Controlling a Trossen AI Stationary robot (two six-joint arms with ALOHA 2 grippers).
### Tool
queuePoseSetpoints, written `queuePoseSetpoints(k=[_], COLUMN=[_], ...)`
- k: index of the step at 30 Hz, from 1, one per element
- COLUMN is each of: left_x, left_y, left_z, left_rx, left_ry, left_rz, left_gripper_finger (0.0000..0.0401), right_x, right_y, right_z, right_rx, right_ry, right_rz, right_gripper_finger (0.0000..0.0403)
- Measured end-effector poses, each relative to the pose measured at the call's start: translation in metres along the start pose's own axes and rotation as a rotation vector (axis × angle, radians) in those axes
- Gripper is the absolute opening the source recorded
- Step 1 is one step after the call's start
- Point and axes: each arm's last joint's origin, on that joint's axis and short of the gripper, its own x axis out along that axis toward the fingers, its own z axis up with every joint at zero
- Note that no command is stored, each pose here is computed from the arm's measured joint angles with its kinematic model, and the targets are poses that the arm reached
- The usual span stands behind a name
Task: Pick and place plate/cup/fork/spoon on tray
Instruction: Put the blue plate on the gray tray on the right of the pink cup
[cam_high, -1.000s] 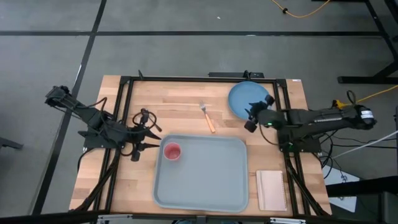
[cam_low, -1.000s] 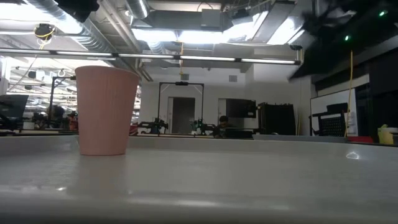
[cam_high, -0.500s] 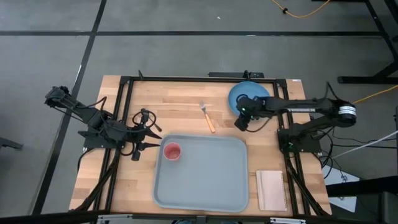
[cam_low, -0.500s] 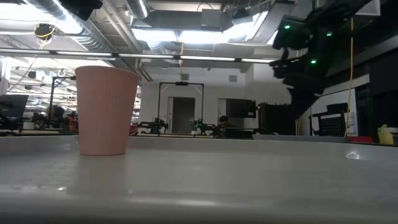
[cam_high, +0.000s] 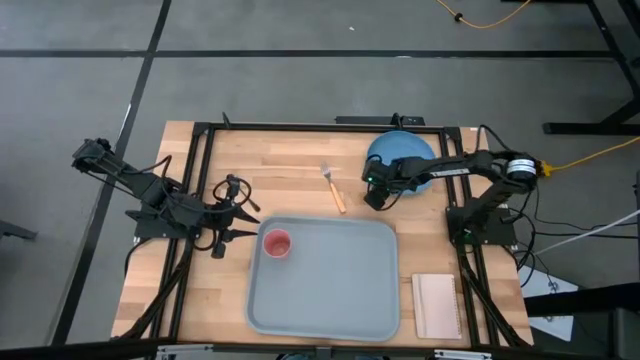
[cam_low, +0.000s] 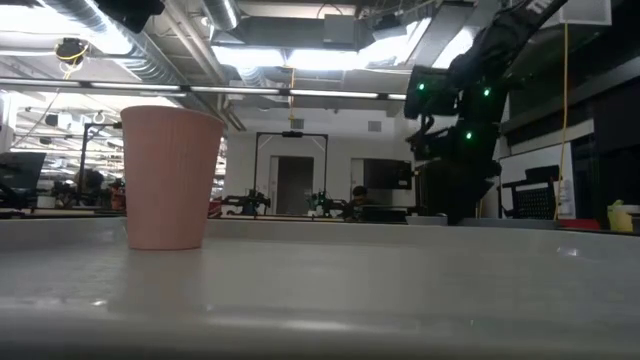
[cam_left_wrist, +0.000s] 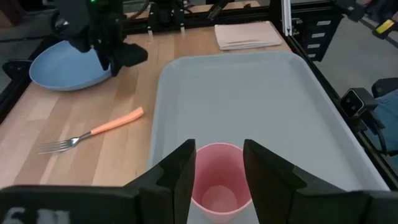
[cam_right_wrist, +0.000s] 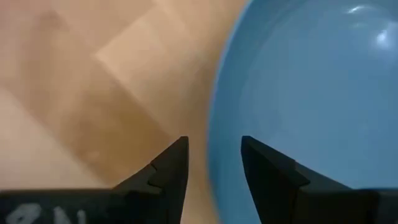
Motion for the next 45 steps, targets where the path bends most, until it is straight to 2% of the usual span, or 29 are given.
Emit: queuePoseSetpoints(k=[5,9,13,17,24,30,33,37,41,45], left_x=[0.0,0.0,0.001,0.003,0.006,0.009,0.009,0.009,0.009,0.009], left_y=[0.0,0.0,0.0,-0.001,-0.002,-0.003,-0.003,-0.005,-0.006,-0.008], left_z=[0.0,0.0,0.0,-0.001,-0.001,-0.003,-0.004,-0.004,-0.004,-0.006], left_rx=[0.0,0.001,0.003,0.006,0.005,0.012,0.012,0.009,-0.015,-0.012], left_ry=[0.0,0.001,0.005,0.013,0.022,0.041,0.05,0.061,0.072,0.096], left_rz=[0.0,0.0,0.002,0.005,0.011,0.014,0.001,-0.05,-0.103,-0.147], left_gripper_finger=[0.0128,0.0128,0.0128,0.0128,0.0128,0.0128,0.0128,0.0128,0.0128,0.0128], right_x=[0.008,0.013,0.021,0.024,0.01,-0.043,-0.088,-0.15,-0.207,-0.246], right_y=[-0.001,0.0,0.002,0.004,0.013,0.037,0.054,0.082,0.116,0.155], right_z=[0.0,-0.001,-0.003,-0.003,-0.003,0.015,0.029,0.033,0.017,-0.022], right_rx=[-0.026,-0.073,-0.087,-0.122,-0.174,-0.165,-0.141,-0.111,-0.095,-0.089], right_ry=[-0.009,0.0,0.034,0.04,0.019,-0.071,-0.165,-0.266,-0.342,-0.396], right_rz=[-0.116,-0.153,-0.153,-0.168,-0.157,-0.069,0.028,0.165,0.391,0.61], right_gripper_finger=[0.0153,0.0147,0.0105,0.0025,0.0007,0.0006,0.0006,0.0006,0.0006,0.0006])
